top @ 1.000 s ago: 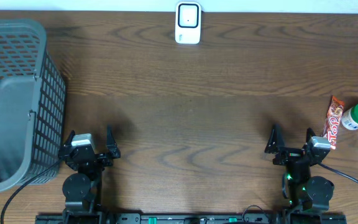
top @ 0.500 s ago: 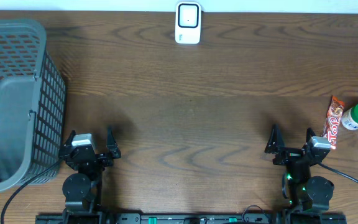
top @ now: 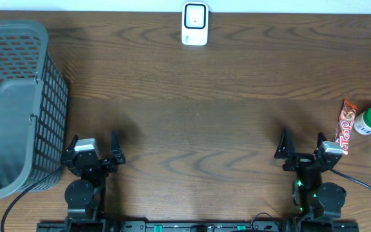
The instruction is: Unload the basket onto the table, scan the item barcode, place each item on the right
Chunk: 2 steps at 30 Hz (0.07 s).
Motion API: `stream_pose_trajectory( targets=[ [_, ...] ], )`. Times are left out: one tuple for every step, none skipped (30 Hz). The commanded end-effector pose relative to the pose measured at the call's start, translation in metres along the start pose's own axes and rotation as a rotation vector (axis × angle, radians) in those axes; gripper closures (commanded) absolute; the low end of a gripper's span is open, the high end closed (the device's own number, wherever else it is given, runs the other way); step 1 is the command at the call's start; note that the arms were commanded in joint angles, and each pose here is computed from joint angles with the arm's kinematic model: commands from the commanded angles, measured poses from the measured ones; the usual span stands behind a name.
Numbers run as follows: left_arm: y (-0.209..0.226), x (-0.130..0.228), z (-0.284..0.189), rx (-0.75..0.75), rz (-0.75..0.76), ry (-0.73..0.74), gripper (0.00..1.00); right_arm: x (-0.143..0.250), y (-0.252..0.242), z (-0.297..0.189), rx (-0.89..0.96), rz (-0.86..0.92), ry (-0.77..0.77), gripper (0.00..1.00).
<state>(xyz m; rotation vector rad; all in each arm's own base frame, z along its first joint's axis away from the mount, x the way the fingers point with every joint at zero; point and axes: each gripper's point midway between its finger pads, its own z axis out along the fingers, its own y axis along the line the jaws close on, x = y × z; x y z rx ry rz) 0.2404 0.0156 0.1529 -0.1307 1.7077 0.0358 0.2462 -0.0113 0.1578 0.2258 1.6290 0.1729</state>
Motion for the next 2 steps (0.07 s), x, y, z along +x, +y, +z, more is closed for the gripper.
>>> stream_pose_trajectory(
  targets=[
    [0.0004, 0.0165, 0.0028, 0.002, 0.013, 0.036, 0.03, 0.0005, -0.0005, -0.0002, 0.005, 0.000, 0.000, 0.01],
    [0.0004, 0.0165, 0.0028, 0.002, 0.013, 0.036, 0.03, 0.0005, -0.0005, -0.0002, 0.005, 0.000, 0.000, 0.01]
  ],
)
